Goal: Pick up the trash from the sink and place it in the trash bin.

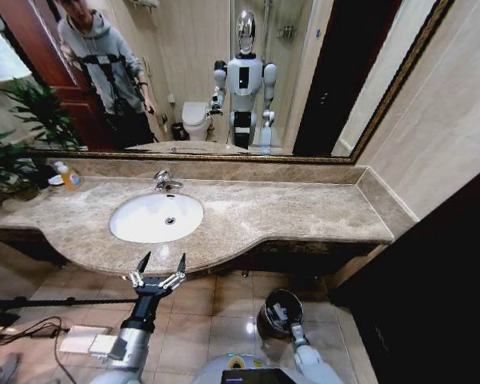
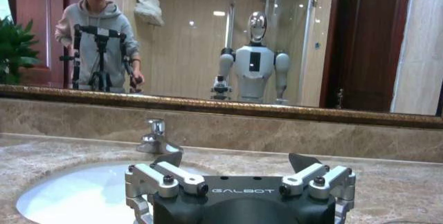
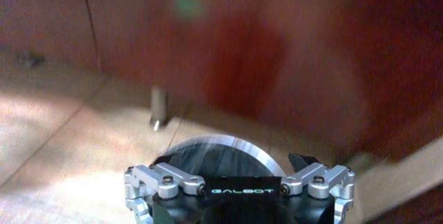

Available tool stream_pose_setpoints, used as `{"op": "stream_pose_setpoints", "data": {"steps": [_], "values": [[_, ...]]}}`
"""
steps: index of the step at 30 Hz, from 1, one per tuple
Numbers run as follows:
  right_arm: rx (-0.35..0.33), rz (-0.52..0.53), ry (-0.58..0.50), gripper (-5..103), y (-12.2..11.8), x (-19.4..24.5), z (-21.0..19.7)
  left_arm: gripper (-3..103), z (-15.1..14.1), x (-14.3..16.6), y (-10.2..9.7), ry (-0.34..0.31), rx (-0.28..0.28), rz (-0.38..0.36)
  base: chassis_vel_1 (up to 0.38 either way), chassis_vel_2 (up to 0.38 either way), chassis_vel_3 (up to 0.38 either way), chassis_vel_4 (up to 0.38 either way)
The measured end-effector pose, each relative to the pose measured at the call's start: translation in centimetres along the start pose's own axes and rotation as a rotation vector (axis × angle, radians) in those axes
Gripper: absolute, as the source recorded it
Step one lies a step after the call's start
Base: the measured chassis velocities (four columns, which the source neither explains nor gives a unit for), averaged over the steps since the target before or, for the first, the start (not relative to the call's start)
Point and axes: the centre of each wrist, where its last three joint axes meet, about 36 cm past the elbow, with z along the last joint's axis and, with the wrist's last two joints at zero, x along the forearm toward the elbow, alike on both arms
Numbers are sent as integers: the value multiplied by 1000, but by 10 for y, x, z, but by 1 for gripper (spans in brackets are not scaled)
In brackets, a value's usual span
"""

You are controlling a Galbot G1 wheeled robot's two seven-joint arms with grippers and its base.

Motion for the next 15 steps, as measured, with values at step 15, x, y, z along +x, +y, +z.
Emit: {"op": "stream_pose_setpoints", "data": {"steps": [15], "values": [[-238,69,-371,100,-53,117,-159,100,0,0,0,0,0,0,0,0,0,0]]}}
